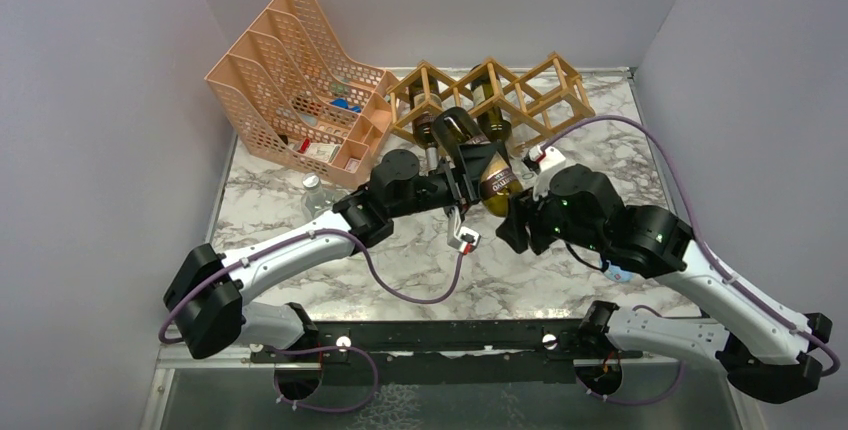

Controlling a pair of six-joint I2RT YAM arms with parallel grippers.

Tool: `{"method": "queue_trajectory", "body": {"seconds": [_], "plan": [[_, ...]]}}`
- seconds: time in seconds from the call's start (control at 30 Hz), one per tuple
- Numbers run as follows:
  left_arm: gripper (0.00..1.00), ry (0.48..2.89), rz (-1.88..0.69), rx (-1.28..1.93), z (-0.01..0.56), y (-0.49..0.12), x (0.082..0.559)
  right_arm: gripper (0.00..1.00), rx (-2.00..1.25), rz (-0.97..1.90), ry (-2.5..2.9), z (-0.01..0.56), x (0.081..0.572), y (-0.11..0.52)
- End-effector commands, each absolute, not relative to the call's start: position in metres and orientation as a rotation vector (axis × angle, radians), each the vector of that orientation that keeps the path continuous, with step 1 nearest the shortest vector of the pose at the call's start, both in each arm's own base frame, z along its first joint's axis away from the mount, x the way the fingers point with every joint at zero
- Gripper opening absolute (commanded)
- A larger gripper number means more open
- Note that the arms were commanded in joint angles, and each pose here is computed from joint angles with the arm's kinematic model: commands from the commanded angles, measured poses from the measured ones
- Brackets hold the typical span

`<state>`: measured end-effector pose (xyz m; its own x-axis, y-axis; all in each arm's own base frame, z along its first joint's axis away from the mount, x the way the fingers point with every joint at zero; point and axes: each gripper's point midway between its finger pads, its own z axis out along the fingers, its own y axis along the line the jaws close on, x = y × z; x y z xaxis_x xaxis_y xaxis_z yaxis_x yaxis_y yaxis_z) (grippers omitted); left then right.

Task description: Put the wine bottle on the wine rack

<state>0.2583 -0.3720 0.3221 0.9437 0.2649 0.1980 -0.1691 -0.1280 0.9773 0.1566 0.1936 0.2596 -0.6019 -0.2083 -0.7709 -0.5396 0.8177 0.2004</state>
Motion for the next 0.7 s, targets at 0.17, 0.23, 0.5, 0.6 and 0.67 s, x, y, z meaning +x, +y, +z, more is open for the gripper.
{"method": "queue_trajectory", "body": {"seconds": [0.17,0.23,0.5,0.6,0.67], "plan": [[0.0,-0.003,0.446,1.54,0.37,-0.372,0.254,0.55,-0.484,0.522,2.183,0.252,0.176,0.21],[0.0,0.002,0.447,1.54,0.37,-0.372,0.255,0.5,-0.478,0.514,2.185,0.249,0.179,0.211],[0.0,0.072,0.429,1.525,0.373,-0.369,0.261,0.1,-0.426,0.491,2.142,0.258,0.186,0.206],[0.0,0.089,0.421,1.526,0.373,-0.368,0.262,0.01,-0.381,0.441,2.135,0.263,0.192,0.198],[0.07,0.099,0.412,1.525,0.372,-0.368,0.262,0.01,-0.355,0.422,2.121,0.269,0.196,0.195]]}}
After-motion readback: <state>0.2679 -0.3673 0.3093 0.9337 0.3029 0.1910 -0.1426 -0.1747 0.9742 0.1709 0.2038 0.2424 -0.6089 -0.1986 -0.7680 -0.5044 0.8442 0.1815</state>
